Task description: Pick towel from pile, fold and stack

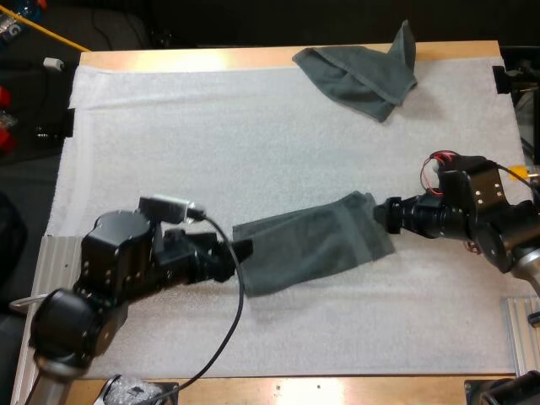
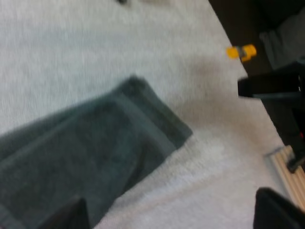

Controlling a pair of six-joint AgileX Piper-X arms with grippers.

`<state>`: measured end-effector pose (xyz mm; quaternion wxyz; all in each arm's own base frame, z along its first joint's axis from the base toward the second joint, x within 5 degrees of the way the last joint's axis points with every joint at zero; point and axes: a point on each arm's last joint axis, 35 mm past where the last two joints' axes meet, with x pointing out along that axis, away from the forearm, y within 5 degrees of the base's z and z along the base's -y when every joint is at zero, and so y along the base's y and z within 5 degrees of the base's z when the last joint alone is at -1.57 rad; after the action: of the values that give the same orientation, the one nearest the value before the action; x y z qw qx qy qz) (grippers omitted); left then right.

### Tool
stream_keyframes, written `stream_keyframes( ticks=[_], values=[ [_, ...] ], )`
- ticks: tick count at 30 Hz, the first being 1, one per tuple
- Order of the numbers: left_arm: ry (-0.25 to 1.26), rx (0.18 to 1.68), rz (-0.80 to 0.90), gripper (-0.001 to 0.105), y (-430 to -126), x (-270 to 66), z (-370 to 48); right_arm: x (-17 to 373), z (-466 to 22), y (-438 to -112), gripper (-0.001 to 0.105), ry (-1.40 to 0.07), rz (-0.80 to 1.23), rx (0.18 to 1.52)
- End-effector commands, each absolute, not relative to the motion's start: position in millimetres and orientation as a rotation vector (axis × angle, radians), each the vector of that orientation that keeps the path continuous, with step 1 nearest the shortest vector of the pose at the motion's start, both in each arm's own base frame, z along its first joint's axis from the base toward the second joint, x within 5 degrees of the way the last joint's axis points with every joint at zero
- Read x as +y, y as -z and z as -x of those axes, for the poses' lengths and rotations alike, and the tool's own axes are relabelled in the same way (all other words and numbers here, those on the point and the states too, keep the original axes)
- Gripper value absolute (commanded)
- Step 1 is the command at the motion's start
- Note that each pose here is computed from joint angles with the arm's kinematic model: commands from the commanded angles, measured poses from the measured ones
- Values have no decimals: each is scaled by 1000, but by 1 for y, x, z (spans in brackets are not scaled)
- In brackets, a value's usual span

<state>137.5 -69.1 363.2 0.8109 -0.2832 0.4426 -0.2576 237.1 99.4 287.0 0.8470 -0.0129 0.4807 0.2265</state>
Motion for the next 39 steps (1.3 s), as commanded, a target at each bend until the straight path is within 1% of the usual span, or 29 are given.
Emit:
stream_keyframes(
  ticks=[1,5,7,12,15,22,26,31,39],
  values=[
    [541,960,634,68,-366,-67,-132,96,-237,-292,76,-465,70,1004],
    [527,968,657,68,-367,-65,-127,91,-242,-289,76,-446,68,1004],
    [503,975,652,68,-365,-64,-126,82,-248,-284,76,-427,45,1026],
    [452,987,652,68,-361,-63,-126,61,-268,-265,76,-479,-83,1080],
    [449,986,653,68,-361,-63,-126,46,-281,-252,76,-497,-151,1092],
    [447,986,653,68,-361,-63,-126,17,-306,-206,76,-538,-331,1169],
    [447,986,653,68,-361,-63,-126,16,-313,-184,73,-580,-382,1208],
    [450,987,654,68,-361,-63,-126,22,-322,-159,73,-598,-410,1249],
    [447,986,653,68,-361,-63,-126,39,-324,-132,73,-623,-444,1334]
  ],
)
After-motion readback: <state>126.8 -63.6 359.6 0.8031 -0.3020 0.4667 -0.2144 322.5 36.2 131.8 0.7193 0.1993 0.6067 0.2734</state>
